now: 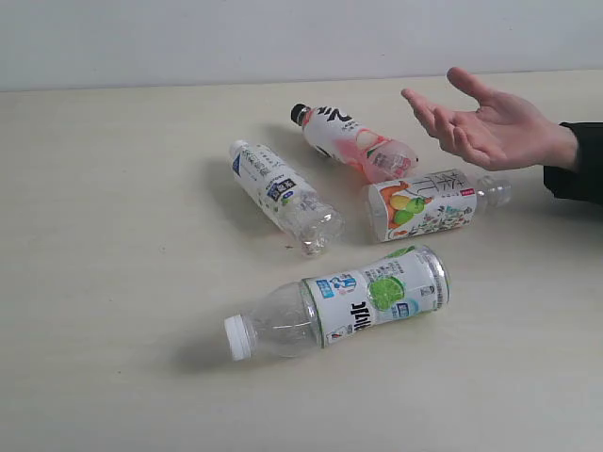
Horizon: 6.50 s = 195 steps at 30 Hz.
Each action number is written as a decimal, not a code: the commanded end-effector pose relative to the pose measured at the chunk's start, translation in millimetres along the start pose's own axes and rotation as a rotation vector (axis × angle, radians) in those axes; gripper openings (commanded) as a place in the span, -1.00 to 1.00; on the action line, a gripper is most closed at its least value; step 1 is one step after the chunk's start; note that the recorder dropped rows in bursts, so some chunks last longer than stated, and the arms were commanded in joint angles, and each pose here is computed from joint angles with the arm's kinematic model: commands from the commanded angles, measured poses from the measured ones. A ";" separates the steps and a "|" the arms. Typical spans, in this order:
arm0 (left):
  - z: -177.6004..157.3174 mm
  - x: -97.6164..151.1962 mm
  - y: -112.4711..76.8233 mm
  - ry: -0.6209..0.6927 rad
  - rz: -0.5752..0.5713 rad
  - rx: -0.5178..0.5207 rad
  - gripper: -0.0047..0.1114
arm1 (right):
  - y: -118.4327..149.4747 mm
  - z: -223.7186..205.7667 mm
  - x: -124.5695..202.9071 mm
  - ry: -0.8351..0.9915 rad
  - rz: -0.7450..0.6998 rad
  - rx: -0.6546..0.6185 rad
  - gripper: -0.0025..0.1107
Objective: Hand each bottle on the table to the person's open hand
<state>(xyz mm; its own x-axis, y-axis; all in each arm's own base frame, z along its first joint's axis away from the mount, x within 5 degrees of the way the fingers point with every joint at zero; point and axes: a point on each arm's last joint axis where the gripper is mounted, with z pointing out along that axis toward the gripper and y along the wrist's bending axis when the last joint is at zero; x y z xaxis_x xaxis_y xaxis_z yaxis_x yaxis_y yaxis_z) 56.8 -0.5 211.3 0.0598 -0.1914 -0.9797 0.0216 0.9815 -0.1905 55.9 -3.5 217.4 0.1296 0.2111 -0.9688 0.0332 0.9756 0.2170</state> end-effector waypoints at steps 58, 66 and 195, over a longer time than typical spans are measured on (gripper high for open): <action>-0.6 -0.6 -0.1 -0.011 0.003 0.002 -0.83 | 128.7 119.5 -51.9 1.111 -0.643 -1.014 -0.25; -0.6 -0.6 -0.1 -0.011 0.003 0.002 -0.83 | 156.2 119.6 -40.3 0.974 -0.774 -1.149 -0.05; -0.5 0.1 0.1 -0.003 0.003 0.000 -0.83 | 104.7 307.2 36.4 1.589 -0.432 0.083 -0.96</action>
<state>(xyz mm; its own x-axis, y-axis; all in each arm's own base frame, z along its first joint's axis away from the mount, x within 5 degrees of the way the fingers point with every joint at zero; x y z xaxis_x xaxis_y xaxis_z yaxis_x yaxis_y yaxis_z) 56.8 -0.5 211.2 0.0580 -0.1914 -0.9798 0.0211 0.9815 -0.1905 361.2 91.0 250.7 -0.9846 -0.1412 -0.1032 -0.1319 0.9870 -0.0915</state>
